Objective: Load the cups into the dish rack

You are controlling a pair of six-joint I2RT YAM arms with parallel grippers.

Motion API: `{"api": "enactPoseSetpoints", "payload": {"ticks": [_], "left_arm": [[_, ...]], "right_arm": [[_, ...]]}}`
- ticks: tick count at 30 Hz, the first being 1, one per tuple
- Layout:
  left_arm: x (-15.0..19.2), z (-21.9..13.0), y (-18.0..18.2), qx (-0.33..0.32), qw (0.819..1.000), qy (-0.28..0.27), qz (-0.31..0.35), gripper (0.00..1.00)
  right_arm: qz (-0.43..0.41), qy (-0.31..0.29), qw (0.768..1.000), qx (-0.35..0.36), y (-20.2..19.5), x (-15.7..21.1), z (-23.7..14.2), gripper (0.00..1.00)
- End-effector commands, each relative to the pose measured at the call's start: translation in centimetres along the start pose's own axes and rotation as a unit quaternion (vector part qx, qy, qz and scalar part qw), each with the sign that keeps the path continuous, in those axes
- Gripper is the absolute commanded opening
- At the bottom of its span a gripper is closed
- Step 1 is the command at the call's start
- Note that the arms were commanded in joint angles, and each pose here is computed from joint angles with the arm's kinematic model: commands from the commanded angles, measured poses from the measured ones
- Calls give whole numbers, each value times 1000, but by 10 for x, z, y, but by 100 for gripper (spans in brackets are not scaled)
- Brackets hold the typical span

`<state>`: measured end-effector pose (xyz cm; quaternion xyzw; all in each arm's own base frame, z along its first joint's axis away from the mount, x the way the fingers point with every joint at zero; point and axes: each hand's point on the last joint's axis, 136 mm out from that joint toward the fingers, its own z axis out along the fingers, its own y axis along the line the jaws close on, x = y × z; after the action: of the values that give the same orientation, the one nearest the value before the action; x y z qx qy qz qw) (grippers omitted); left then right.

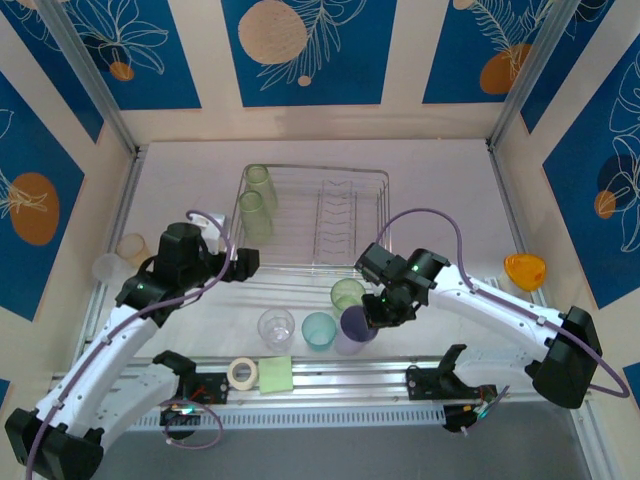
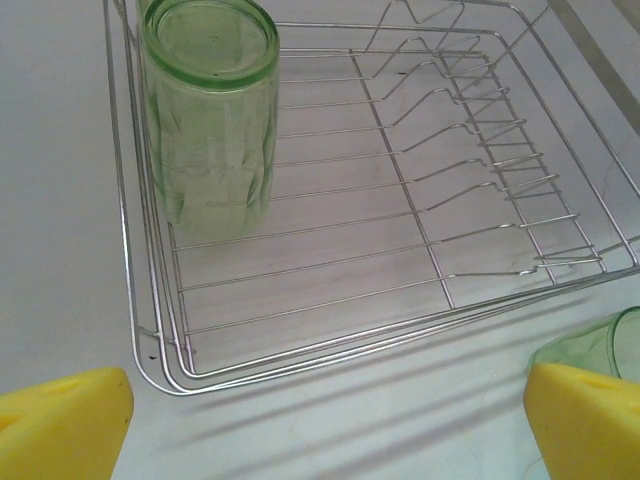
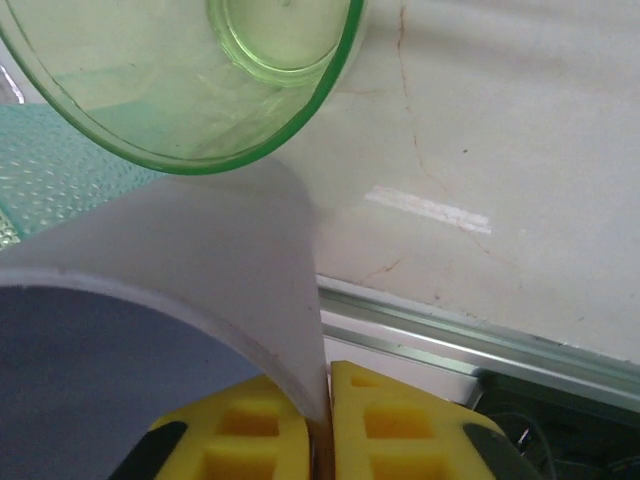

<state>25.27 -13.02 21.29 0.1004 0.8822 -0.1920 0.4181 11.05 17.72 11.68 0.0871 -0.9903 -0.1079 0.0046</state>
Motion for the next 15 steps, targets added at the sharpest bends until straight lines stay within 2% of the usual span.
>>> {"api": "enactPoseSetpoints", "payload": {"ticks": [1,3,11,14,15], "left_arm": [[-7,-10,0,-2,1000,-14,-8,100],[-7,-12,0,-1,1000,-18,-9,100],[-8,-15,-13,35,999,-25,-21,100],[-11,-15,-31,92,994,-35,-46,100],[-14,-13,-42,128,989,-46,-63,100]], "right_arm": [[7,-8,1000,3,1,-1,-11,4],[10,-5,1000,5,-1,3,-16,0],[20,-3,1000,-2,-20,38,-58,0],[9,-36,999,-32,-22,45,-89,0],[-1,-59,997,-57,-18,44,-102,0]]}}
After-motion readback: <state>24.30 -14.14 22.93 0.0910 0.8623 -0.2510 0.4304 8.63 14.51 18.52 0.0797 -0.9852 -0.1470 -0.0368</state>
